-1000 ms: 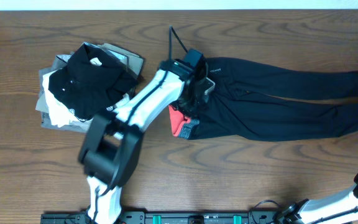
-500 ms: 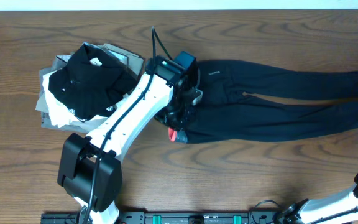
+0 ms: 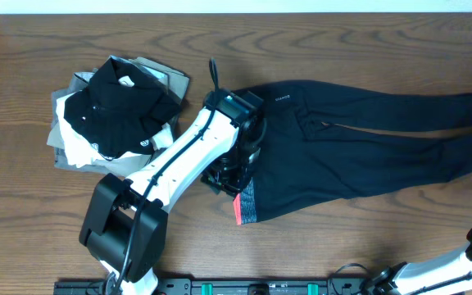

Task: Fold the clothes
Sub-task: 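Drag the waistband down and left with the left gripper, flattening the leggings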

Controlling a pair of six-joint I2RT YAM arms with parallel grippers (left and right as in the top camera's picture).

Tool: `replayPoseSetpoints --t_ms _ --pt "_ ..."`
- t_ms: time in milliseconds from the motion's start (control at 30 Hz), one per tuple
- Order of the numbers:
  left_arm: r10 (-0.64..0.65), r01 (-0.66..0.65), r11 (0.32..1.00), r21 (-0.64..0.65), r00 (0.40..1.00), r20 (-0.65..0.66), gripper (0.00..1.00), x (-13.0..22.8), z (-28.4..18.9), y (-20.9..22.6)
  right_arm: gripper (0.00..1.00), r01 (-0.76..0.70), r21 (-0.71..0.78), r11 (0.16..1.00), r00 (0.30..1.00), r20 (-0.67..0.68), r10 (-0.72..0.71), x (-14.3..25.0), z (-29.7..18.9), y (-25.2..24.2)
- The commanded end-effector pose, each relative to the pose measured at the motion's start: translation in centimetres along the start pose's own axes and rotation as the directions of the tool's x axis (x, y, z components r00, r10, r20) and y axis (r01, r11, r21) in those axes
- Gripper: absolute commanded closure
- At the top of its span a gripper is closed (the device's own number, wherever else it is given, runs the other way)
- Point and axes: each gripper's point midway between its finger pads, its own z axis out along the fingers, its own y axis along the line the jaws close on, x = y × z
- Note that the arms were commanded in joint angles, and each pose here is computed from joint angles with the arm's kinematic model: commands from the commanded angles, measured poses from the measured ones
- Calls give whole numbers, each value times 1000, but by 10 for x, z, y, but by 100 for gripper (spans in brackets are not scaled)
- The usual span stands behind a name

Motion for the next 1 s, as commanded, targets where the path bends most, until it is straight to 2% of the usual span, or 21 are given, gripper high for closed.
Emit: replayPoseSetpoints --t_ms 0,67,100,167,200,267,300,400,533,633,733,867,967 --pt "-25 27 999 -23 996 89 58 -24 -1 14 53 13 -9 1000 1000 4 -13 1 -2 8" --pt "-19 22 1000 -14 983 185 54 -47 -5 17 43 15 -4 1000 1000 2 -15 1 0 7" --pt "-13 16 1000 -10 969 247 53 -63 -8 18 44 14 9 1000 1000 1 -14 1 2 4" --pt "3 -1 1000 -6 934 356 53 -92 -15 17 61 12 20 1000 1000 -12 -12 3 7 2" --pt "15 -13 1000 -7 918 395 53 -104 -16 17 64 9 25 1000 1000 -27 -9 6 10 0" --pt "28 -28 1000 -8 891 453 53 -124 -15 16 64 16 38 999 998 -69 -13 16 17 -3" --pt "31 -31 999 -8 888 459 53 -129 -11 16 60 27 42 999 996 -92 -23 22 22 -4" --pt "18 -16 1000 -8 922 388 55 -131 22 23 60 61 41 997 987 -154 -54 38 37 -2" --pt "2 1 1000 -10 956 293 59 -128 58 30 72 90 16 996 977 -195 -85 49 50 5" --pt "-7 14 1000 -27 973 231 59 -121 74 37 75 107 17 994 973 -207 -101 53 53 6" --pt "-29 52 990 -132 984 173 59 -108 79 60 77 109 17 994 973 -206 -103 53 53 7" --pt "-75 121 941 -315 985 154 59 -97 71 106 78 110 28 994 970 -219 -101 56 54 5" --pt "-144 200 911 -360 974 176 59 -94 64 135 77 116 60 991 966 -238 -99 63 56 -2"
